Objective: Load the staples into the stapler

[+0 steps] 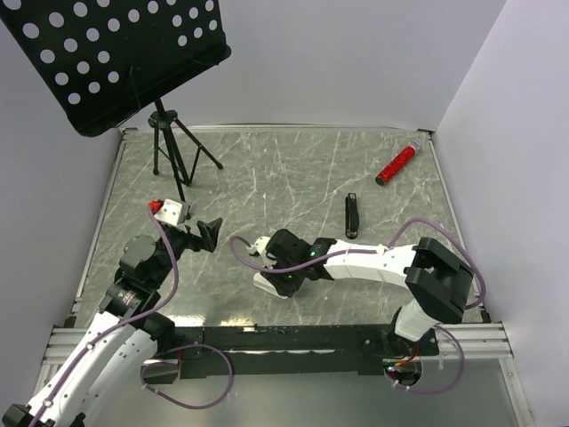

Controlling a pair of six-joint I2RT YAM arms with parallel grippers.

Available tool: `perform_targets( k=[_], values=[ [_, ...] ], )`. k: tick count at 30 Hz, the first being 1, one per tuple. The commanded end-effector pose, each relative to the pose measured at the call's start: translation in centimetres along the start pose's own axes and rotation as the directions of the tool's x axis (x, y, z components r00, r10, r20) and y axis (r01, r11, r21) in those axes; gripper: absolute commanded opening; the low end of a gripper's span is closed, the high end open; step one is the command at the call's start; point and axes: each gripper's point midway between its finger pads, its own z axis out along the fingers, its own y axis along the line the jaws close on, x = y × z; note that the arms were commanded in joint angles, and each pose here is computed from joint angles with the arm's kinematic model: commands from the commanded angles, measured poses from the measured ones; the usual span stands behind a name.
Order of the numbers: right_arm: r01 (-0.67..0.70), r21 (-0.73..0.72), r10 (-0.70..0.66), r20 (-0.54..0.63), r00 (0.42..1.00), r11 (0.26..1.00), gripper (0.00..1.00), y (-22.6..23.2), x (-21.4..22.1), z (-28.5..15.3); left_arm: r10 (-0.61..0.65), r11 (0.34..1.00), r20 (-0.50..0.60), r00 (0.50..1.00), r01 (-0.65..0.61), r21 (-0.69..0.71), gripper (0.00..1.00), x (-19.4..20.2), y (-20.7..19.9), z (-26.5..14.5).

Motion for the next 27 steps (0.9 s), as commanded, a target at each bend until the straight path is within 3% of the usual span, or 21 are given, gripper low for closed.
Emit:
perform_targets(
  k=[1,5,8,10,14,17,19,20,21,24,27],
  values=[
    [0.062,-0.005,-0.061,0.134,0.989,0.998,0.37,0.2,-3.5,-0.3,0.032,0.993,0.029,0.999,-0.035,0.115,0.97,-0.4,-1.9,0.2],
    [0.044,0.007,-0.044,0.160,0.986,0.999,0.74,0.1,-3.4,-1.7,0.047,0.972,-0.036,0.998,-0.037,0.230,0.97,1.1,-3.8,0.8],
    [0.004,0.047,-0.014,0.224,0.975,0.999,0.92,-0.5,-3.7,-3.6,0.051,0.945,-0.081,0.995,-0.022,0.327,0.97,2.3,-5.5,1.1],
    [-0.040,0.108,0.008,0.285,0.959,0.993,0.98,-1.8,-3.8,-5.4,0.055,0.926,-0.107,0.993,-0.011,0.378,0.97,2.8,-6.4,1.2],
    [-0.203,0.175,0.110,0.432,0.895,0.963,1.00,-4.9,-3.9,-8.8,0.073,0.871,-0.207,0.976,0.038,0.489,0.97,5.0,-8.5,1.5],
    [-0.342,0.159,0.203,0.555,0.807,0.926,1.00,-7.4,-3.8,-11.7,0.105,0.821,-0.257,0.961,0.063,0.568,0.97,6.1,-10.7,1.5],
    [-0.412,0.138,0.231,0.652,0.722,0.900,1.00,-8.6,-3.6,-13.9,0.214,0.765,-0.273,0.938,0.013,0.643,0.97,7.8,-12.9,1.1],
    [-0.432,0.148,0.220,0.689,0.690,0.890,1.00,-9.1,-3.5,-14.7,0.250,0.747,-0.285,0.925,0.003,0.665,0.97,8.3,-13.7,0.9],
    [-0.436,0.133,0.192,0.759,0.623,0.890,0.99,-9.2,-3.8,-16.1,0.302,0.730,-0.276,0.912,-0.034,0.683,0.97,9.0,-14.2,0.9],
    [-0.404,0.128,0.110,0.850,0.515,0.906,1.00,-9.1,-4.1,-18.3,0.378,0.648,-0.318,0.870,-0.003,0.762,0.97,10.9,-16.8,0.1],
    [-0.433,0.123,0.124,0.858,0.499,0.893,1.00,-9.2,-3.5,-19.3,0.463,0.565,-0.316,0.828,-0.001,0.825,0.97,12.5,-19.1,-0.8]
  ],
)
